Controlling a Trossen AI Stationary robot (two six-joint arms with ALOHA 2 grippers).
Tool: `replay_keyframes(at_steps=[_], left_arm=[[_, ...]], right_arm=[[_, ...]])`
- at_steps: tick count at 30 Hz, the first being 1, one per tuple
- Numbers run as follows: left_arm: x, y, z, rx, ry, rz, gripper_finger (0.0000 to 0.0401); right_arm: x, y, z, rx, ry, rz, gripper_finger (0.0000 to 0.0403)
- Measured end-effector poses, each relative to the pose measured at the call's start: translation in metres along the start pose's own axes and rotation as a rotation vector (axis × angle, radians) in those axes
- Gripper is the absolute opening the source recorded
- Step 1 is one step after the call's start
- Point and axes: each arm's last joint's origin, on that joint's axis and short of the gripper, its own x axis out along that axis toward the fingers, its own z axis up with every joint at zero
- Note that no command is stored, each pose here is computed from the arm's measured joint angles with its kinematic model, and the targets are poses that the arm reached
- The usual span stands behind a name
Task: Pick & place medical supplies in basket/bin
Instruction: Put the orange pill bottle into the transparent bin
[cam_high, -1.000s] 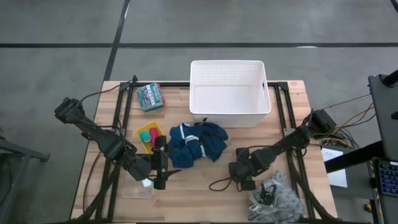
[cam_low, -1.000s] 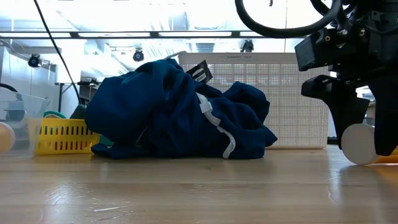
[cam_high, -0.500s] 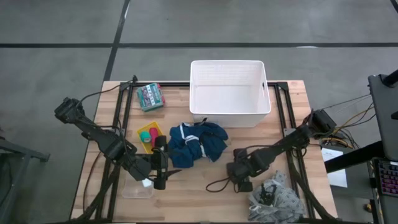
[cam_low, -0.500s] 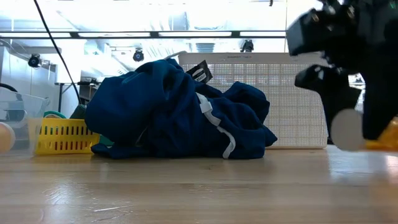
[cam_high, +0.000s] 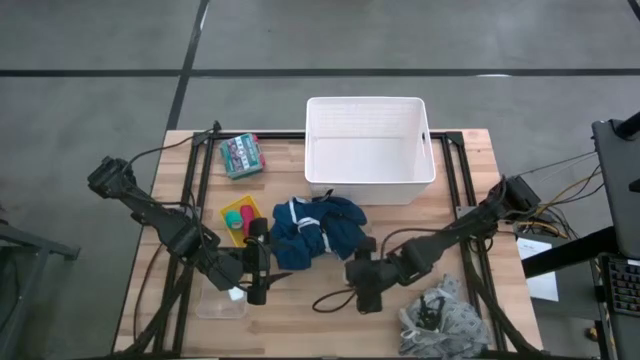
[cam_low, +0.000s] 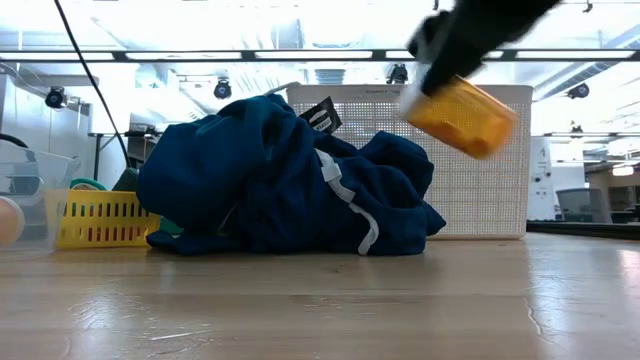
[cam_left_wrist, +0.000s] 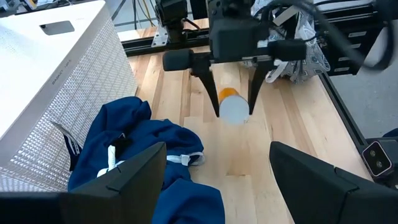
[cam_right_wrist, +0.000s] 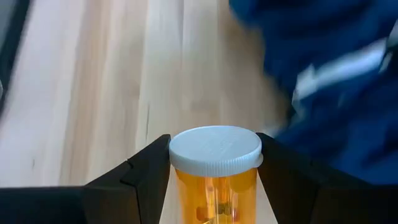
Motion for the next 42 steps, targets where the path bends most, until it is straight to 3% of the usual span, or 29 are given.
replay_keyframes(at_steps=[11,19,27,34,42], left_arm=[[0.0,0.0,0.0,0.0,0.0,0.0,0.0291],[0.0,0.0,0.0,0.0,0.0,0.0,0.0291],[0.0,0.0,0.0,0.001,0.003,0.001,0.0291],[0.0,0.0,-0.001,0.005,0.008,0.002,0.0291],[0.0,0.0,-0.001,0.009,0.014,0.004,0.029]], right_arm=[[0.008,0.002,0.016,0.059,-0.391,-0.016,0.0215],[0.012,0.0,0.012,0.147,-0.687,0.02,0.0215],[0.047,0.005,0.003,0.139,-0.914,0.01,0.0215],[0.085,0.013,0.008,0.134,-1.014,-0.025,0.0215],[0.132,0.03,0.017,0.002,-1.0,-0.088,0.0215]])
